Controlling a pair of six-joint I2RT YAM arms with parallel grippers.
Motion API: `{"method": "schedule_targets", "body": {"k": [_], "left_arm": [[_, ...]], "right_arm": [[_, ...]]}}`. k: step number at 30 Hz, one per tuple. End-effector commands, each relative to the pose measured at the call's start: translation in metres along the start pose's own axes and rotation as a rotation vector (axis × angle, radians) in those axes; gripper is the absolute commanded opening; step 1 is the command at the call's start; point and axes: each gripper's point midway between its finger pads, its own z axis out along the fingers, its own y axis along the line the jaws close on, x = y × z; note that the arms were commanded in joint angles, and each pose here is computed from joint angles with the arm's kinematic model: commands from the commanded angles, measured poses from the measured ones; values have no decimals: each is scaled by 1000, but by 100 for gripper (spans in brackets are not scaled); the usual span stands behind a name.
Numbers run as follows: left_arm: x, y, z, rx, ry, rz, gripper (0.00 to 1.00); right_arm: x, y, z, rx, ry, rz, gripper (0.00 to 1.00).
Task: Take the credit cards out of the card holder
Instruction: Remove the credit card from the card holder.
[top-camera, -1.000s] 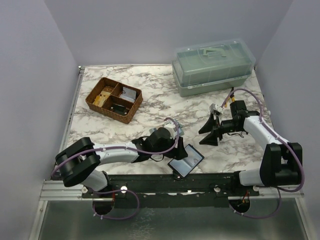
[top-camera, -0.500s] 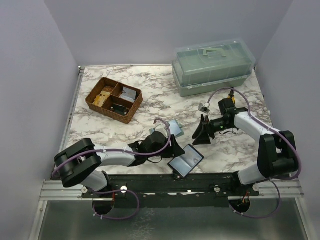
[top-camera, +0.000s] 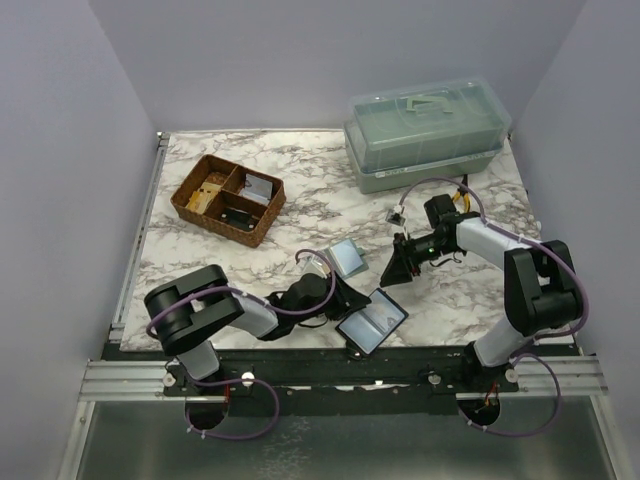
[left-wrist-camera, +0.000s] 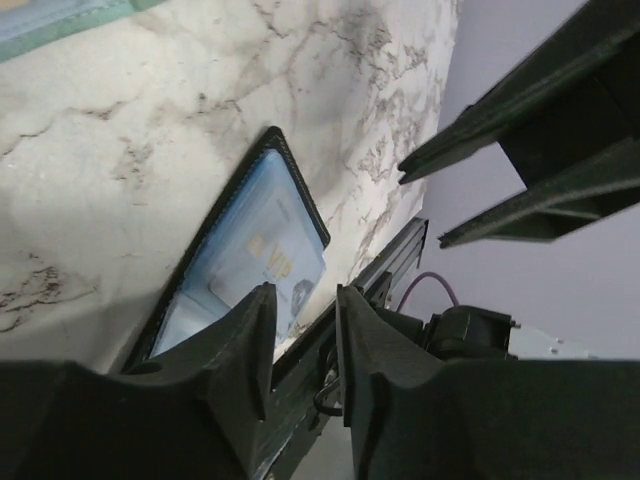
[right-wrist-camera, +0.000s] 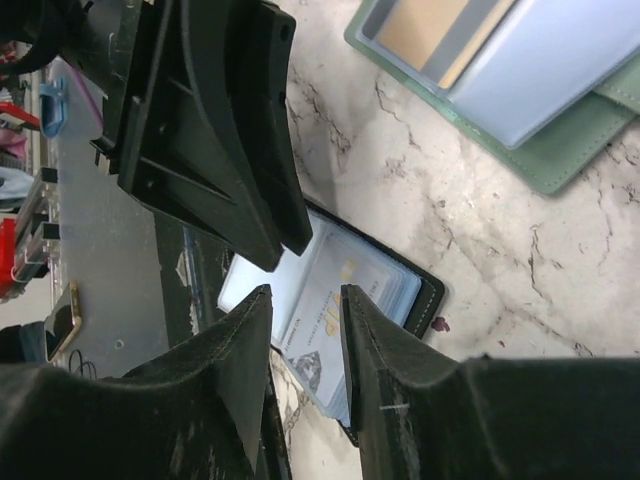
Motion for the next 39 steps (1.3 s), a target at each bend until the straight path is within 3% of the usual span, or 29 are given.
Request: {"method": "schedule_targets", "body": {"k": [1, 14, 19, 39], "left_arm": [[3, 3, 15, -5, 0, -120, 34], [8, 20, 13, -114, -29, -37, 40], [9, 32, 6, -206, -37, -7, 38], [13, 57, 19, -281, -34, -23, 30]], "right_arm": [[1, -17, 3, 67, 45, 5, 40], [23, -25, 21, 72, 166, 32, 44], [29, -28, 24, 79, 196, 41, 44], [40, -30, 30, 94, 268, 50, 45]]}}
